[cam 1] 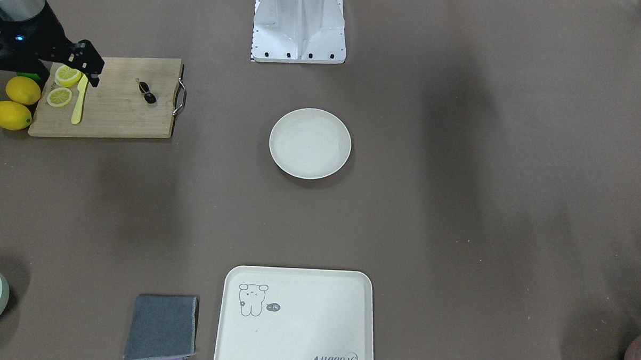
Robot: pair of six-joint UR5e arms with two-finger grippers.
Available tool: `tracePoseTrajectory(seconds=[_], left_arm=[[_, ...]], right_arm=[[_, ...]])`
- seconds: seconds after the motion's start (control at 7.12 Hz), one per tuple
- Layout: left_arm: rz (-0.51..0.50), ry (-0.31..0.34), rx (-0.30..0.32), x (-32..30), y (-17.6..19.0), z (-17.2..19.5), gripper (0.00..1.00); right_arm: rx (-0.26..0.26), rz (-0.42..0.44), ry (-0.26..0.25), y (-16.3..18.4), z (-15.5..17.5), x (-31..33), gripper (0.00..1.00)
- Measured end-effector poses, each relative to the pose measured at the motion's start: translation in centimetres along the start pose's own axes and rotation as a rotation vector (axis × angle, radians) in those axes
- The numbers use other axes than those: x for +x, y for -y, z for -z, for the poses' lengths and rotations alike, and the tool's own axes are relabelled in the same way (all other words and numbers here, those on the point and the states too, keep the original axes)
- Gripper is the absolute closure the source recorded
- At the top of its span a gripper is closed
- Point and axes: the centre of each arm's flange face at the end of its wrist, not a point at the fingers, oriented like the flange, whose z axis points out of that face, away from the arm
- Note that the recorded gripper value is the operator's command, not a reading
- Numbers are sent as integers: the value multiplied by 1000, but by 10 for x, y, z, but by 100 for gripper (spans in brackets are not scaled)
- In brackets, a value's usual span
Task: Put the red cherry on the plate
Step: 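Move the right gripper over the dark red cherries on the cutting board, then lower the right gripper and grasp the pair of cherries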
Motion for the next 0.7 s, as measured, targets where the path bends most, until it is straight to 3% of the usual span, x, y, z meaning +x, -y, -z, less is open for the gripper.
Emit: tracePoseTrajectory(seconds=[0.42,0.7], left_arm=[[8,13,4,-5,-5,1,3],[18,19,5,-10,-6,1,3]], right_arm=[[-3,40,-44,-79,-73,-23,0],[-9,40,-30,-107,-108,-37,0]])
